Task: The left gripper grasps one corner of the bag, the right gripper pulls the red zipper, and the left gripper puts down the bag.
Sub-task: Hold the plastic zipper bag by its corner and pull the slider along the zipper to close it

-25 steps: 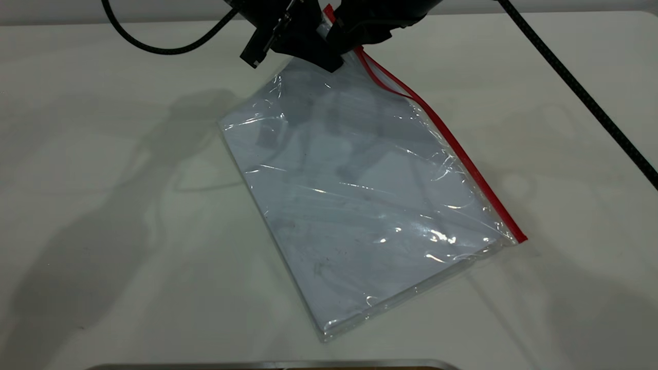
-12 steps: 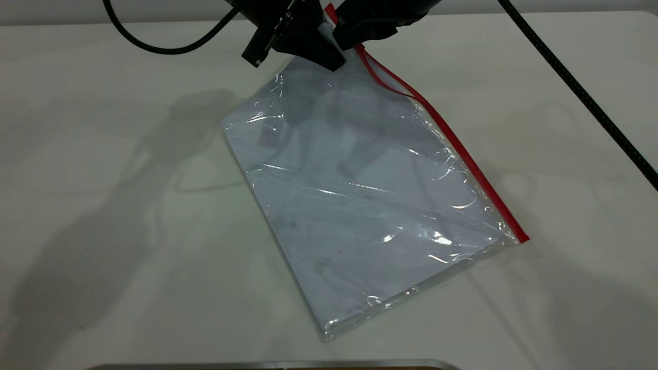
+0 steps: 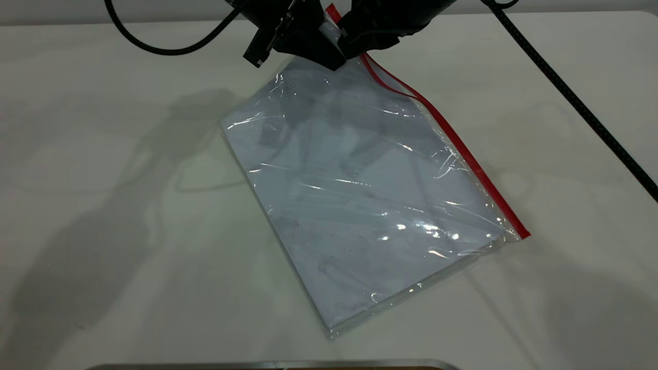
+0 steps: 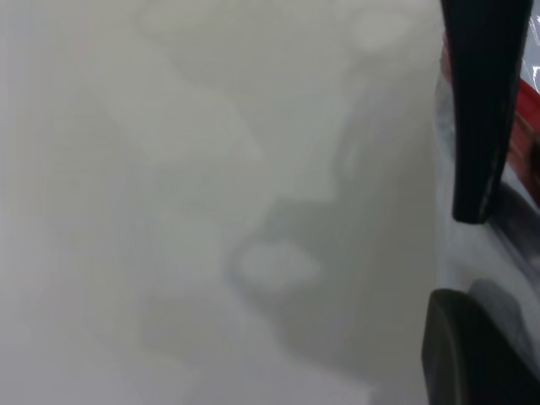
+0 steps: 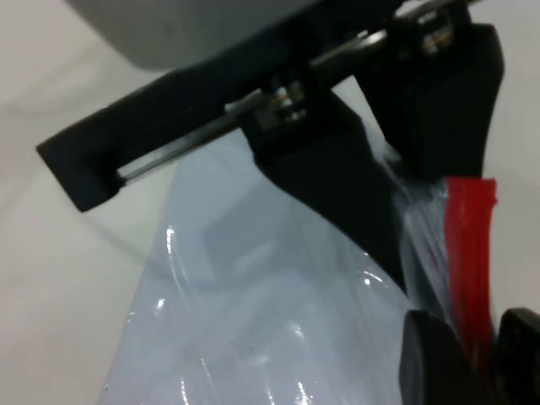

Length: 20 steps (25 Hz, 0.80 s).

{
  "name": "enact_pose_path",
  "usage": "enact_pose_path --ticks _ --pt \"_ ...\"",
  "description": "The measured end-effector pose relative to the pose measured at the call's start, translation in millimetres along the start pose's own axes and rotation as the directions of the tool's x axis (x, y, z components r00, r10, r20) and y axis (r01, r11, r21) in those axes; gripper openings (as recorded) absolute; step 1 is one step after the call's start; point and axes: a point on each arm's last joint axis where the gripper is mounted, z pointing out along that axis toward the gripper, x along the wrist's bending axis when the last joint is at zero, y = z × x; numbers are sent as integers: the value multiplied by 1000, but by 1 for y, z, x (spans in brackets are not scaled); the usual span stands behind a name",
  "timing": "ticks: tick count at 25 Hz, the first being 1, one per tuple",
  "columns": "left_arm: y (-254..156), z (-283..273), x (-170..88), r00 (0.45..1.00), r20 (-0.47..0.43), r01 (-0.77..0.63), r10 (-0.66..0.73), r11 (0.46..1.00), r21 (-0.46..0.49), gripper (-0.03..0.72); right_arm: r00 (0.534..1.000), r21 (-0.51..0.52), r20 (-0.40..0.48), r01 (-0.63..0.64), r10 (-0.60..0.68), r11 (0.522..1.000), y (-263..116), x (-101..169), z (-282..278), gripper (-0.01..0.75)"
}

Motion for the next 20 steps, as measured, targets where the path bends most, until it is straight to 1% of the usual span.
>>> enact_pose_path --ticks 2,7,8,14,20 --pt "-1 -1 0 1000 -1 4 -4 1000 0 51 1000 0 4 -1 1 1000 0 0 0 199" --pt "-4 -5 0 1000 -7 21 -21 1000 -3 51 1000 -1 8 0 0 1000 0 -1 0 57" --pt "-4 -5 0 1000 -7 22 -22 1000 -3 51 1000 -1 10 0 0 1000 0 -1 0 44" --pt "-8 -13 0 999 -10 40 -41 999 -20 51 1000 -5 10 -12 12 1000 0 -2 0 33" --pt "-16 -26 0 995 -24 96 -97 994 -56 51 1000 -6 6 -28 28 1000 -1 -6 -1 33"
